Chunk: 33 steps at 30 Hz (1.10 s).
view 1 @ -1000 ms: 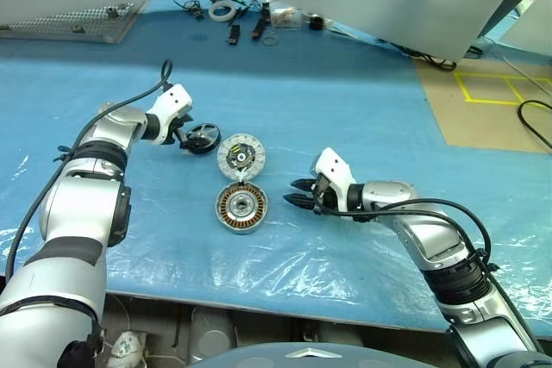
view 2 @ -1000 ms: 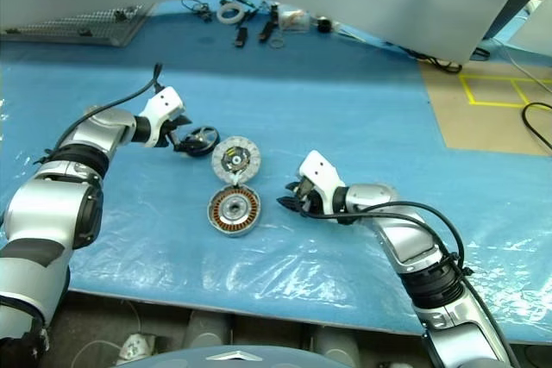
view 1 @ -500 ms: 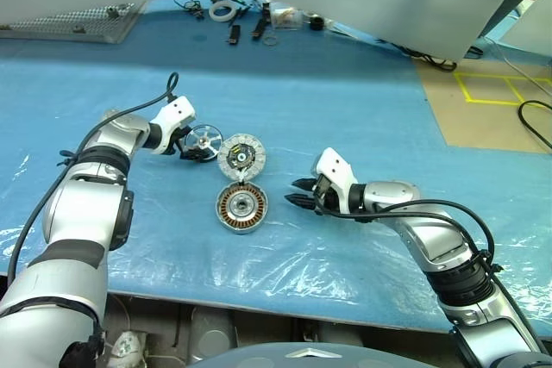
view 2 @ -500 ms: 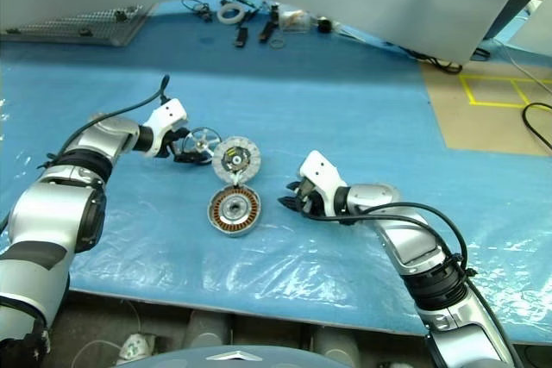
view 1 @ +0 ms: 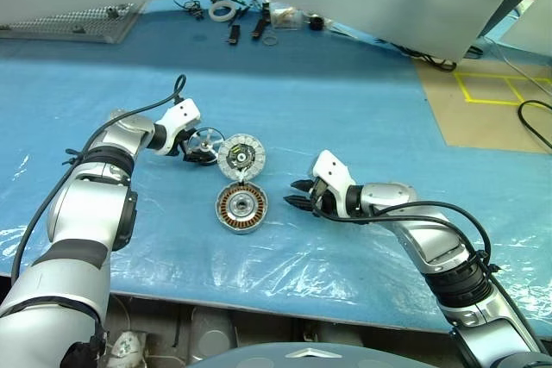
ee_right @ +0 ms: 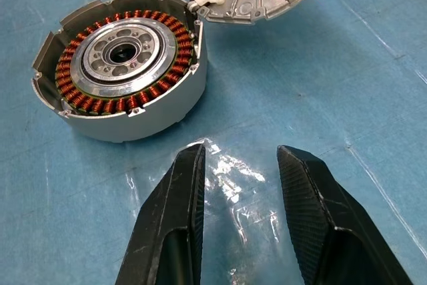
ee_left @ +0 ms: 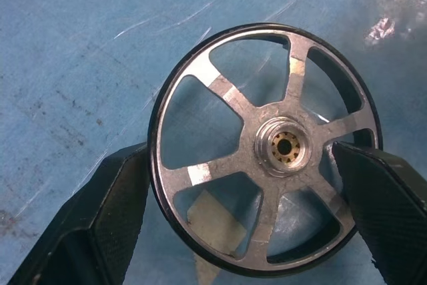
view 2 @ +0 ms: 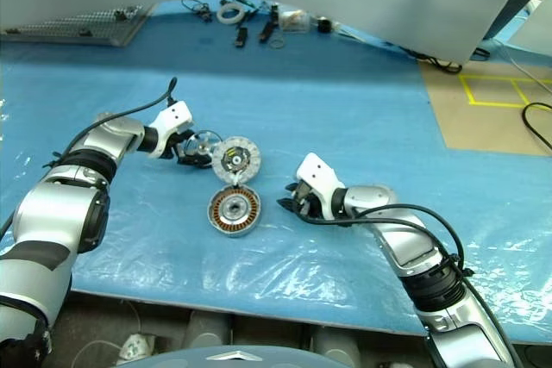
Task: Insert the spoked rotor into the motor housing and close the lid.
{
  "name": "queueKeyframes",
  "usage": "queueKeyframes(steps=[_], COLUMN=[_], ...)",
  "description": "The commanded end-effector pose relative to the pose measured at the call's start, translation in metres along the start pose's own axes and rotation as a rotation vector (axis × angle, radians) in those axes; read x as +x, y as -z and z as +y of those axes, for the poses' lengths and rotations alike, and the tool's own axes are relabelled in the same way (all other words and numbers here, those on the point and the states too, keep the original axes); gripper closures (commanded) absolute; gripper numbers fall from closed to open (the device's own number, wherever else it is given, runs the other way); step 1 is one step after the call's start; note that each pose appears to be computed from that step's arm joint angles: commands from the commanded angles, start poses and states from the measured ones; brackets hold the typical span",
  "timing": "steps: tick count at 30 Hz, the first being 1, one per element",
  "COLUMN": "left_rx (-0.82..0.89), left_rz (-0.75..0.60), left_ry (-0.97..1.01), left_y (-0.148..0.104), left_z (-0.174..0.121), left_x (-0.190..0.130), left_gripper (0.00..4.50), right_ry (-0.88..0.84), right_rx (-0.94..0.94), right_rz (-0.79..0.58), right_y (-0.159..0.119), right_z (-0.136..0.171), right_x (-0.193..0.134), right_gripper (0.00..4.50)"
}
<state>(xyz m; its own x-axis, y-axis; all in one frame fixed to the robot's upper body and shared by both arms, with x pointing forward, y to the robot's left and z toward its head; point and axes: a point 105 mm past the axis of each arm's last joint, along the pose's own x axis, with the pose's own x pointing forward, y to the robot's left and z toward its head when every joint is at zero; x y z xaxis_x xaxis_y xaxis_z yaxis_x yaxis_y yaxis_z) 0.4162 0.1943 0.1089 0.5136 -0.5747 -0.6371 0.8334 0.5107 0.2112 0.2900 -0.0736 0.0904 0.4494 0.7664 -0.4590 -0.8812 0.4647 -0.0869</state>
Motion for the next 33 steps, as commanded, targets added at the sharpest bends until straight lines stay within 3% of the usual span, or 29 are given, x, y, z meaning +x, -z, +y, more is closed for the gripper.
queueKeyframes(steps=[1,15,23,27,33], left_rx=[0.036,0.086,0.189,0.268,0.227], left_rz=[-0.034,-0.032,-0.152,-0.099,-0.051], left_ry=[-0.009,-0.086,-0.077,-0.063,0.016], left_y=[-0.013,-0.019,-0.059,-0.063,-0.060], left_z=[0.004,0.028,0.028,0.026,0.018], left_x=[-0.004,-0.043,-0.048,-0.045,-0.037], left_gripper=[0.00,0.00,0.00,0.00,0.00], right_ry=[0.003,-0.009,-0.014,-0.015,-0.004], right_rx=[-0.032,-0.040,-0.041,-0.035,-0.027], right_rz=[-0.019,-0.030,-0.035,-0.030,-0.029], right_y=[-0.006,-0.008,-0.008,-0.005,-0.003], right_z=[0.001,0.001,0.002,0.004,0.004], right_x=[-0.002,0.004,0.008,0.008,0.007], right_gripper=[2.71,2.71,2.71,2.71,2.71])
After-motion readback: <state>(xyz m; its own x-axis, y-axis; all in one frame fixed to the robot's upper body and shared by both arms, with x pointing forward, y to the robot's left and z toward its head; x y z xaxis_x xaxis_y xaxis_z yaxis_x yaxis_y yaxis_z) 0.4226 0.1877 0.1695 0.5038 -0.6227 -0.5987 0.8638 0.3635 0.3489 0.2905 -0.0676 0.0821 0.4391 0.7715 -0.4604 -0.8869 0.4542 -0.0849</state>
